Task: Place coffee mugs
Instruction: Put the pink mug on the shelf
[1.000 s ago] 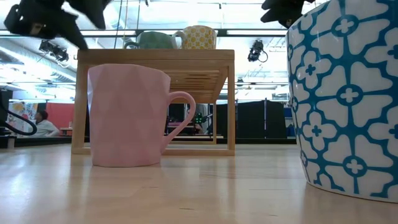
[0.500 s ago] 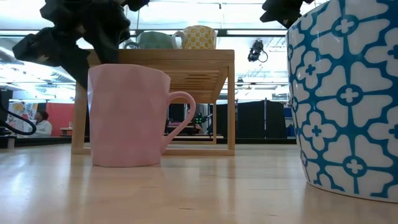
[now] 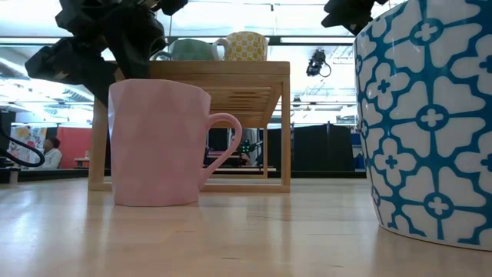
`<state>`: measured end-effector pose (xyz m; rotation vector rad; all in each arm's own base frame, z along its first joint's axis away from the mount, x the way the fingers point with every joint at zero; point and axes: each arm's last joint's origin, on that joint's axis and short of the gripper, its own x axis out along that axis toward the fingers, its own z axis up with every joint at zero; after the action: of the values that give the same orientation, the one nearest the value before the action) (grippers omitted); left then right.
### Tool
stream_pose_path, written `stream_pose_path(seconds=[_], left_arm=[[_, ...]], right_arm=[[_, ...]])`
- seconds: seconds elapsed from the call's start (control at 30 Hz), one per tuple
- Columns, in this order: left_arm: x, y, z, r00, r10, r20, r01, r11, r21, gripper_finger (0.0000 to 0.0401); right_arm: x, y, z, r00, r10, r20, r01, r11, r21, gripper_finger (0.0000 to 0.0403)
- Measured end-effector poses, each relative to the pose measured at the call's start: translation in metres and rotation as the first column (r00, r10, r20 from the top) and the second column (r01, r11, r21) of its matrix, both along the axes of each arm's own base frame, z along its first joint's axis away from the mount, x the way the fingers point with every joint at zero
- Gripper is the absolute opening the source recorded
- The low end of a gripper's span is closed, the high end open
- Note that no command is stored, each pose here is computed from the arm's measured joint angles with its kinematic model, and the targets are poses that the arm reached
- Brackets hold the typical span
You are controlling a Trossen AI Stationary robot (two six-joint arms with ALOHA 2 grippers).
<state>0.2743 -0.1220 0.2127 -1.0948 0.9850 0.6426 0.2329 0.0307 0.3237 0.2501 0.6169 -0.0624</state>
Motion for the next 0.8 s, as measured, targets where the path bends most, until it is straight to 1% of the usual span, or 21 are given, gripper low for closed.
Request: stream_pose_path(seconds=[0.17,0.23,0.3,0.37,0.43,0.8], left_arm=[[-0.003,-0.006,-0.001,1.0,-0.022,-0.004,0.022,1.0,-0.004,0.016],[-0.004,-0.01,-0.003,0.999,-0.039,-0.024,0.037,0.998,-0.048,0.016],[-0.007,-0.013,-0.006,0.997,-0.055,-0.057,0.052,0.997,-0.063,0.016],[-0.007,-0.015,-0.004,0.997,-0.065,-0.045,0.062,0.995,-0.072,0.016],[-0.006,-0.015,-0.003,0.998,-0.062,-0.027,0.06,0.996,-0.067,0.016],[-0.005,-0.013,-0.003,0.999,-0.05,-0.021,0.048,0.997,-0.052,0.016]], right_arm=[[0.0,0.0,0.0,1.0,0.0,0.0,0.0,1.0,0.001,0.013],[0.0,0.0,0.0,1.0,0.009,-0.001,-0.009,1.0,0.007,0.013],[0.0,0.001,0.0,1.0,0.019,-0.002,-0.019,1.0,0.014,0.013],[0.0,0.001,0.0,1.0,0.02,-0.002,-0.02,1.0,0.014,0.013],[0.0,0.001,0.0,1.0,0.02,-0.002,-0.02,1.0,0.014,0.013],[0.0,0.001,0.0,1.0,0.02,-0.002,-0.02,1.0,0.014,0.013]])
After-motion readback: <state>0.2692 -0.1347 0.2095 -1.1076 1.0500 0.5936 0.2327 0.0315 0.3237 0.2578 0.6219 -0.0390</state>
